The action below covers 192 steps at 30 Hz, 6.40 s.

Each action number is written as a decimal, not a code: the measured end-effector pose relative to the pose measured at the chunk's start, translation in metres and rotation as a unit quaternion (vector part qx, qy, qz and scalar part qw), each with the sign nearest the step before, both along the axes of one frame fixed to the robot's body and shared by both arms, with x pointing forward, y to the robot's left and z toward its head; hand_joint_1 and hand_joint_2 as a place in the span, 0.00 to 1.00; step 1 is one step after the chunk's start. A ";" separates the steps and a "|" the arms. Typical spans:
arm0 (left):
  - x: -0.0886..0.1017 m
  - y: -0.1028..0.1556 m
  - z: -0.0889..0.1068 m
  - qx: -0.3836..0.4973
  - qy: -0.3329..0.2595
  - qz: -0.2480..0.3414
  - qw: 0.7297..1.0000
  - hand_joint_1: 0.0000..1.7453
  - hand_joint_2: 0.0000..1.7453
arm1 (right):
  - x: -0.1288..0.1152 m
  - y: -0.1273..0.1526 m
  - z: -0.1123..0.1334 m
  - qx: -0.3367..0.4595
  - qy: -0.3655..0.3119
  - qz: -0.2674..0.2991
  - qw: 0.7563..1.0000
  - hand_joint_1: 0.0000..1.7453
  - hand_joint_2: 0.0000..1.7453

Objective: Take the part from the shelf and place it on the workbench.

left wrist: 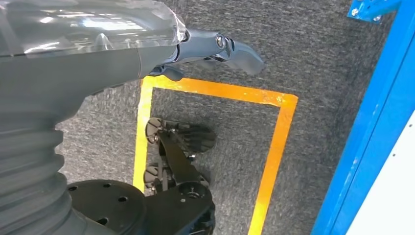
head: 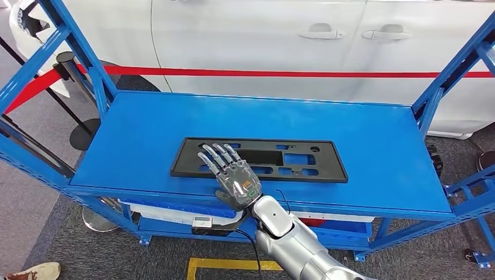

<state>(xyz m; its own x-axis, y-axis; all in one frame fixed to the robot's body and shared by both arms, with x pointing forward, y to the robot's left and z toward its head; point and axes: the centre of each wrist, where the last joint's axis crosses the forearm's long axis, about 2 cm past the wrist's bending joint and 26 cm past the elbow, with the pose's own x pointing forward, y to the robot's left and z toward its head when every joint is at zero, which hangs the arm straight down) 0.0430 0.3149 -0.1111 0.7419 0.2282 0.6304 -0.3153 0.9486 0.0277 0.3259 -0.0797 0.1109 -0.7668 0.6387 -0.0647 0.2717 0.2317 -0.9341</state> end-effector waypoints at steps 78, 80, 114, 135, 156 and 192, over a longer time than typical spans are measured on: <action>0.002 -0.003 0.000 0.010 -0.008 -0.011 1.000 0.00 1.00 | 0.060 -0.101 -0.012 -0.095 0.042 -0.247 0.964 0.00 1.00; 0.002 -0.003 0.000 0.011 -0.008 -0.012 1.000 0.00 0.50 | 0.059 -0.101 -0.013 -0.096 0.042 -0.241 0.965 0.00 1.00; 0.003 -0.002 0.000 0.016 -0.016 -0.014 1.000 0.00 0.00 | 0.044 -0.070 -0.021 -0.142 0.073 -0.195 0.968 0.92 1.00; 0.001 0.001 0.000 0.007 -0.031 0.027 0.999 0.00 0.00 | 0.054 -0.060 0.013 0.208 0.132 -0.011 0.969 0.92 1.00; -0.002 -0.005 0.000 -0.009 -0.007 0.042 0.999 0.00 0.00 | -0.033 -0.095 0.157 0.505 0.265 0.534 0.624 0.92 1.00; -0.012 0.017 0.000 0.013 0.084 0.002 0.996 0.00 0.00 | -0.097 -0.150 0.116 0.502 0.252 0.494 0.663 0.92 1.00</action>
<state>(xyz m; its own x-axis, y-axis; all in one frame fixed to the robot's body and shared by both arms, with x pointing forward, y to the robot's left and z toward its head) 0.0314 0.3322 -0.1113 0.8371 0.2164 0.5025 -0.3076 0.9457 0.1051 0.2287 -0.2302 0.2267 -0.6050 -0.6655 0.4372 -0.7653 0.6376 -0.0885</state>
